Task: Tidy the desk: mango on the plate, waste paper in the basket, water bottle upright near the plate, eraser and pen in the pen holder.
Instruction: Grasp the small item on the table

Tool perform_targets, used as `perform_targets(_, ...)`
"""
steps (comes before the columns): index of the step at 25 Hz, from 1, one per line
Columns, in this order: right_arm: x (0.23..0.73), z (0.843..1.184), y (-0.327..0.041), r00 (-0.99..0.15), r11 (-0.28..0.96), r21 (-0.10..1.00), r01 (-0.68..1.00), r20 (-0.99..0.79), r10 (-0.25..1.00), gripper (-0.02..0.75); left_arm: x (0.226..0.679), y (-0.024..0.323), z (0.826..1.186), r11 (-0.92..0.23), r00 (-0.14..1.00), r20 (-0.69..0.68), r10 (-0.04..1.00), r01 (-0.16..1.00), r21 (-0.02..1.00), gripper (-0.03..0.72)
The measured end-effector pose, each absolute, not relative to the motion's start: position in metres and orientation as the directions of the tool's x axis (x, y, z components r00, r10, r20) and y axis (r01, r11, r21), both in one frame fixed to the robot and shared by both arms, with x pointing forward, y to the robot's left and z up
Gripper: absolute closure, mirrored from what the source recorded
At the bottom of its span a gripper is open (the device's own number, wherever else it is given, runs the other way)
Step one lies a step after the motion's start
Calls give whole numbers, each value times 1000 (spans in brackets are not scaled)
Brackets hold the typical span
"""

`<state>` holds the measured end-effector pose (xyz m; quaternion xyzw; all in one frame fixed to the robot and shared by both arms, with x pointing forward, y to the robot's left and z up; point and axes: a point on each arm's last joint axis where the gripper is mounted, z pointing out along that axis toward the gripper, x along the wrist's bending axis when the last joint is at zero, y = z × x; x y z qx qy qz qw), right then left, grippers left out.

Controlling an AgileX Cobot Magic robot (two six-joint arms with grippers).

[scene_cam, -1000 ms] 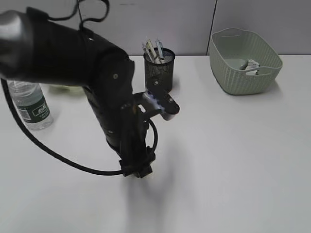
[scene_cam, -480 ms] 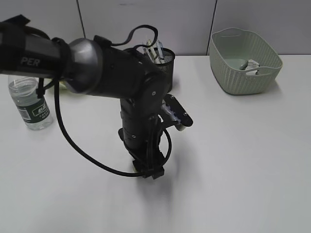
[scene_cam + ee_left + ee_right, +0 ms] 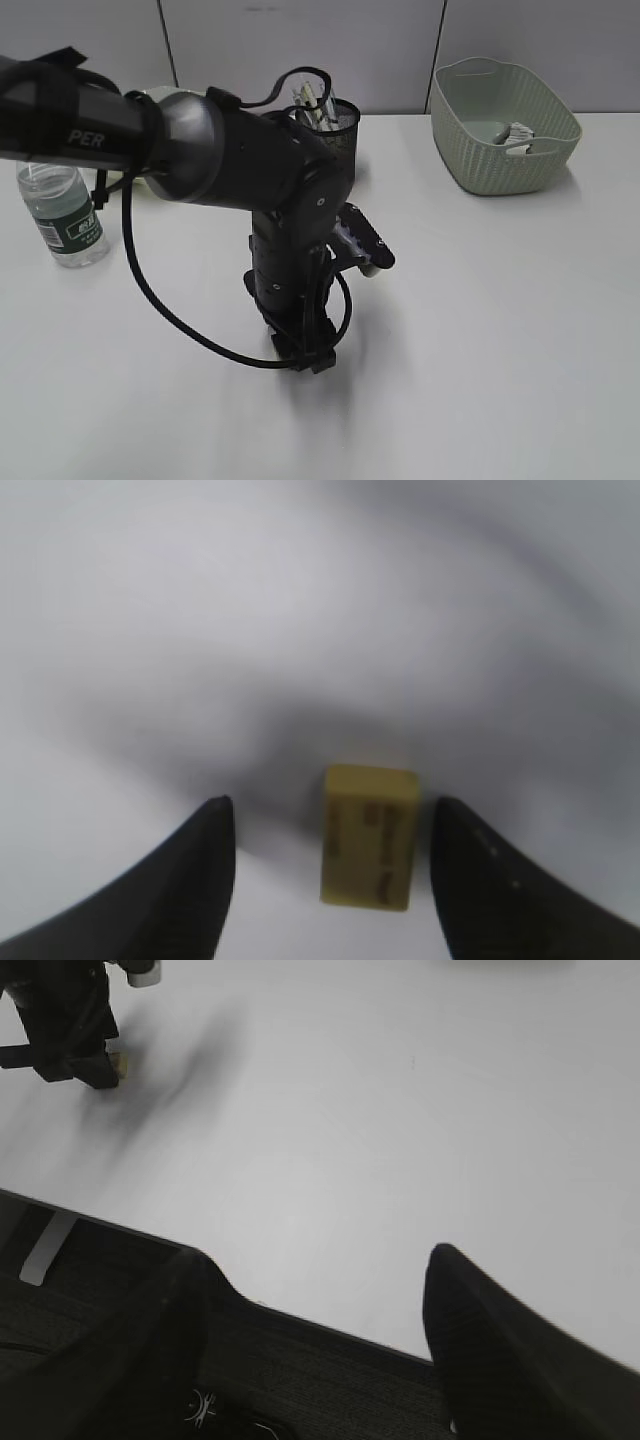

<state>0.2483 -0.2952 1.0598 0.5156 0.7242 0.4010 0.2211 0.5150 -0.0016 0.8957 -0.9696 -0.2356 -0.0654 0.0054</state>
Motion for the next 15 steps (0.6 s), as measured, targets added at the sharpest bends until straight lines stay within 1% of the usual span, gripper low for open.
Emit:
perform_targets(11, 248, 1060, -295, -370, 146, 809, 570, 94, 924, 206, 516, -3, 892, -889, 881, 127, 456, 459, 10, 225)
perform_targets(13, 248, 1060, -295, -370, 146, 809, 570, 94, 924, 206, 516, -3, 891, -888, 881, 125, 457, 460, 7, 243)
perform_targets(15, 248, 1060, -295, -370, 147, 809, 570, 93, 924, 210, 516, -3, 891, -888, 881, 125, 457, 460, 7, 300)
